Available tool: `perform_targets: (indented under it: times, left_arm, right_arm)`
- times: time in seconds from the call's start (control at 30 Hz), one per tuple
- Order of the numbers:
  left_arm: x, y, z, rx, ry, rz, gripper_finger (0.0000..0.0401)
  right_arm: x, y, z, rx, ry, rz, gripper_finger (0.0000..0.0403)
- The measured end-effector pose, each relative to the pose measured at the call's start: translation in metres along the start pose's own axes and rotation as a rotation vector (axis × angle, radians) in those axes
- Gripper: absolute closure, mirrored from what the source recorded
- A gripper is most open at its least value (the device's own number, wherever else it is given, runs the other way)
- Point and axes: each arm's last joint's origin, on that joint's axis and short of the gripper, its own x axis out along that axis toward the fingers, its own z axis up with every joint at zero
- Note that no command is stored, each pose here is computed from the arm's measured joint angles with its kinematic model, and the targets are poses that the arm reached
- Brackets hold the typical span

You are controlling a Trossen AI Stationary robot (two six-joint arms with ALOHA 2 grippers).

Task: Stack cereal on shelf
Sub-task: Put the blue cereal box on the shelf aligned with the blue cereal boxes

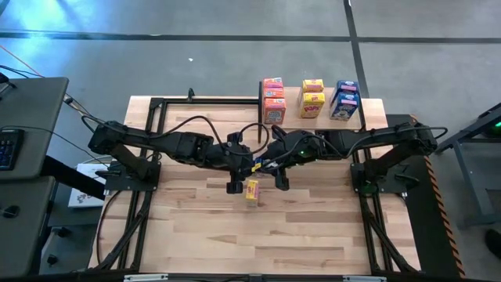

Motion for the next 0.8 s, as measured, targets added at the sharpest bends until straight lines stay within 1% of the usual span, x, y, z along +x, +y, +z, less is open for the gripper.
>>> perform_targets:
  times: [0.2, 0.43, 0.53, 0.67, 0.8]
  left_arm:
    - [-0.0005, 0.0018, 0.0001, -0.038, -0.002, 0.005, 0.0168]
    - [-0.0004, 0.0020, 0.0001, -0.039, -0.001, -0.002, 0.0121]
    - [-0.0004, 0.0019, 0.0001, -0.039, -0.001, -0.003, 0.0113]
    - [-0.0013, 0.0020, 0.0001, -0.035, -0.002, -0.005, 0.0113]
    - [-0.0024, 0.0025, 0.0005, 0.013, -0.003, 0.003, 0.0114]
  right_arm:
    - [0.0004, 0.0000, -0.0008, 0.000, 0.004, 0.000, 0.0246]
    - [0.0004, 0.0000, -0.0007, 0.000, 0.003, 0.000, 0.0246]
    - [-0.0002, -0.0001, -0.0012, 0.000, 0.009, 0.000, 0.0246]
    - [-0.0022, -0.0002, -0.0034, 0.000, 0.035, -0.002, 0.0246]
    - [-0.0081, -0.0007, -0.0056, 0.024, 0.065, -0.015, 0.0246]
